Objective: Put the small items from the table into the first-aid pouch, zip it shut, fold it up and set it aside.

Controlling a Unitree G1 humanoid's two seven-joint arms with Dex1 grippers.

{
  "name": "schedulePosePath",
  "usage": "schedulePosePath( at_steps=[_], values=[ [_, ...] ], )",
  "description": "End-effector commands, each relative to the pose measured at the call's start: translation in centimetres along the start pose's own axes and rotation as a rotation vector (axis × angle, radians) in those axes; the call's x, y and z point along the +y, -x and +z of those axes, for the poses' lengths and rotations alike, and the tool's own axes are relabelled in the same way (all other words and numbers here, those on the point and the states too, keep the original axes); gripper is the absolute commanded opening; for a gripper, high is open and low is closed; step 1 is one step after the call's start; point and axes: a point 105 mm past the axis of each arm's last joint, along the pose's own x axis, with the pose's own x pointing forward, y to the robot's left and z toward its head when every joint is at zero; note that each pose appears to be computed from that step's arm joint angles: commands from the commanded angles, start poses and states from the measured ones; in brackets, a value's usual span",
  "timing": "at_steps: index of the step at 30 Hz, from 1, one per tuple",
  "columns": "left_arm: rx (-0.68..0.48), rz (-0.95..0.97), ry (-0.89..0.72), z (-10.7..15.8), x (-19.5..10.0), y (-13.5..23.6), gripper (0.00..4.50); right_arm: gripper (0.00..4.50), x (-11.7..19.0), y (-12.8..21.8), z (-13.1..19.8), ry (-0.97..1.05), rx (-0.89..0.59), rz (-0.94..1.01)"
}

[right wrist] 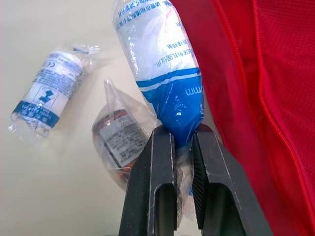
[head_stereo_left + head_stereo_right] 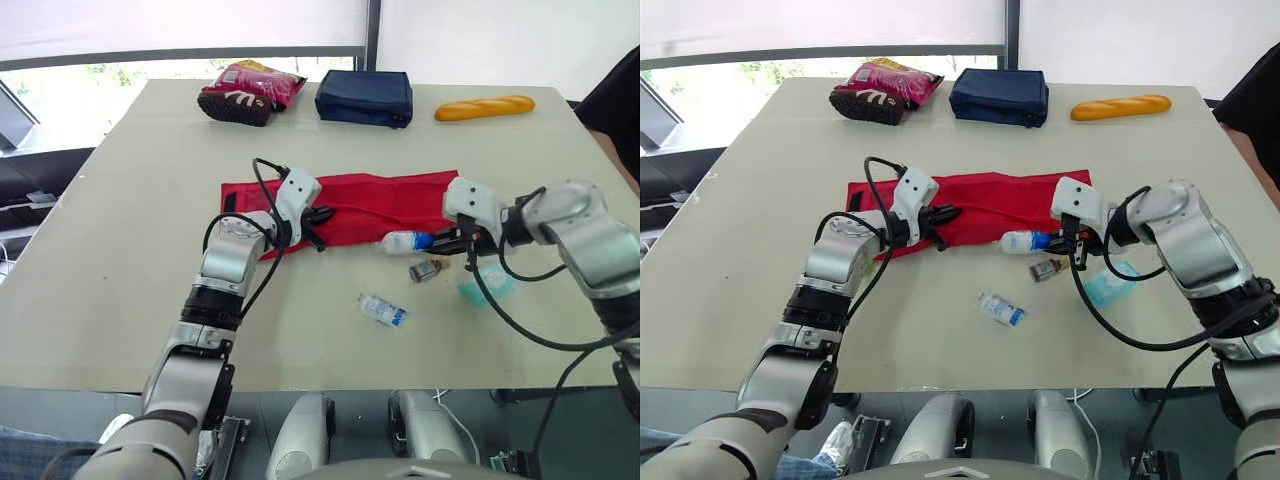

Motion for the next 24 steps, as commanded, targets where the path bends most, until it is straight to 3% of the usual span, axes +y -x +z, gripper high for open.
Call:
schedulePosePath(
  at_steps=[1,4,7,9,10,11,12,14,19,24],
  values=[
    [-0.044,-0.01,-0.039,1.5,0.0,0.0,0.0,0.03,-0.9,1.3,0.7,0.06,-0.043,-0.096],
    [-0.041,-0.006,-0.046,1.6,0.3,0.0,0.0,0.03,-0.8,1.5,0.7,0.085,-0.068,-0.119],
    [-0.037,-0.003,-0.051,1.6,0.5,0.0,0.0,1.13,0.3,1.4,0.4,0.098,-0.077,-0.076],
    [-0.035,-0.002,-0.054,1.5,0.7,0.0,0.0,2.14,0.8,1.3,0.7,0.092,-0.099,-0.056],
    [-0.035,-0.002,-0.055,1.6,0.7,0.0,0.0,2.44,1.3,1.3,1.7,0.095,-0.164,-0.036],
    [-0.034,-0.002,-0.057,1.6,0.7,0.0,0.0,3.13,2.2,1.5,2.9,0.082,-0.248,-0.001],
    [-0.034,-0.002,-0.059,1.6,0.7,0.1,0.0,3.42,2.9,1.8,3.7,0.064,-0.306,0.029],
    [-0.033,-0.002,-0.062,1.7,0.8,0.1,0.0,4.35,3.9,2.2,3.5,0.057,-0.308,0.063],
    [-0.026,0.011,-0.065,1.6,1.1,0.3,0.0,4.44,3.1,2.7,1.1,0.041,-0.194,-0.002],
    [-0.026,0.027,-0.058,1.6,1.4,0.4,0.0,4.44,1.1,2.4,2.4,0.081,-0.193,-0.087]
  ],
)
